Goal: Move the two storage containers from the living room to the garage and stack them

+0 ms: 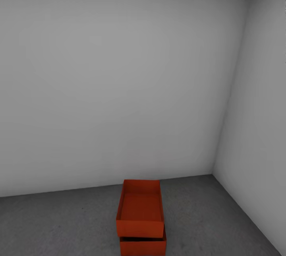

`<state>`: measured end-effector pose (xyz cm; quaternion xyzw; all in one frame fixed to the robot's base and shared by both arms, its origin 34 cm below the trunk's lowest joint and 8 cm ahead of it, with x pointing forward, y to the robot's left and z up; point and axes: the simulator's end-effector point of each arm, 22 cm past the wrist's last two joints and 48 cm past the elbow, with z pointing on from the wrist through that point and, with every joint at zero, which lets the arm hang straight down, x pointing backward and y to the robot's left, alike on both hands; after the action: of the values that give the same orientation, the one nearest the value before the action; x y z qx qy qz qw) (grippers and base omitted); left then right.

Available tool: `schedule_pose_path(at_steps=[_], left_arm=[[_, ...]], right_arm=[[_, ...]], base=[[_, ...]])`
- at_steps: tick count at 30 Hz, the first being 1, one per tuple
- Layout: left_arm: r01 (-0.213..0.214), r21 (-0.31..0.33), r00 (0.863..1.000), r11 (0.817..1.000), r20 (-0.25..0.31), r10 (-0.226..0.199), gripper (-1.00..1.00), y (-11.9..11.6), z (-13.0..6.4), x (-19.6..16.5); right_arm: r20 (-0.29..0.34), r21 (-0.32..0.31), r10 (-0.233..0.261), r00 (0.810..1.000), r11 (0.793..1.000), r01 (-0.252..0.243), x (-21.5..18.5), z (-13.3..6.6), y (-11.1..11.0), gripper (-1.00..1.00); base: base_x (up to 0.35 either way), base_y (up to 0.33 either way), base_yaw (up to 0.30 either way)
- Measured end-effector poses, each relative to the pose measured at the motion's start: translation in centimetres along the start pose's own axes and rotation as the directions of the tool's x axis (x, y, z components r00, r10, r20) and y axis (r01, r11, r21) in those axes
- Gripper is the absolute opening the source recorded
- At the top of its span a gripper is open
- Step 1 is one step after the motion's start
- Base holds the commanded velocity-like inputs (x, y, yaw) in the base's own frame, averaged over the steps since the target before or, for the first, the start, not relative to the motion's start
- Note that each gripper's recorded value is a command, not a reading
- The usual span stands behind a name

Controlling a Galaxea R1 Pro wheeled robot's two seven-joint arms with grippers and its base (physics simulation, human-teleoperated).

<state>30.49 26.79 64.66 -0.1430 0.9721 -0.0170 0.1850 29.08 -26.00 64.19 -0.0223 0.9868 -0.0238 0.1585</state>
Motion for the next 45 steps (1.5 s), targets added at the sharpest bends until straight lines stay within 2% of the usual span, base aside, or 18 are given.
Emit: schedule_pose_path(at_steps=[13,35,42,45], left_arm=[[-0.014,0.011,1.000,1.000,0.009,0.014,1.00,-0.6,-0.1,-0.3],[-0.015,0.008,1.000,1.000,-0.001,0.015,1.00,-0.4,-0.1,-0.1],[-0.015,0.009,1.000,1.000,0.001,0.015,1.00,-0.5,-0.1,-0.1],[-0.014,0.009,1.000,1.000,0.003,0.014,1.00,-0.5,-0.1,-0.2]], right_arm=[[0.018,0.002,0.007,1.000,1.000,-0.007,-0.7,-0.1,-0.1,1.00],[0.011,0.002,-0.021,1.000,1.000,0.021,-0.6,-0.1,-0.3,1.00],[0.016,-0.009,-0.068,0.998,0.998,0.068,-0.7,-0.1,0.3,1.00],[0.018,-0.011,-0.072,0.997,0.997,0.072,-0.7,-0.1,0.5,1.00]], base=[[0.000,0.000,0.000],[0.000,0.000,0.000],[0.000,0.000,0.000],[0.000,0.000,0.000]])
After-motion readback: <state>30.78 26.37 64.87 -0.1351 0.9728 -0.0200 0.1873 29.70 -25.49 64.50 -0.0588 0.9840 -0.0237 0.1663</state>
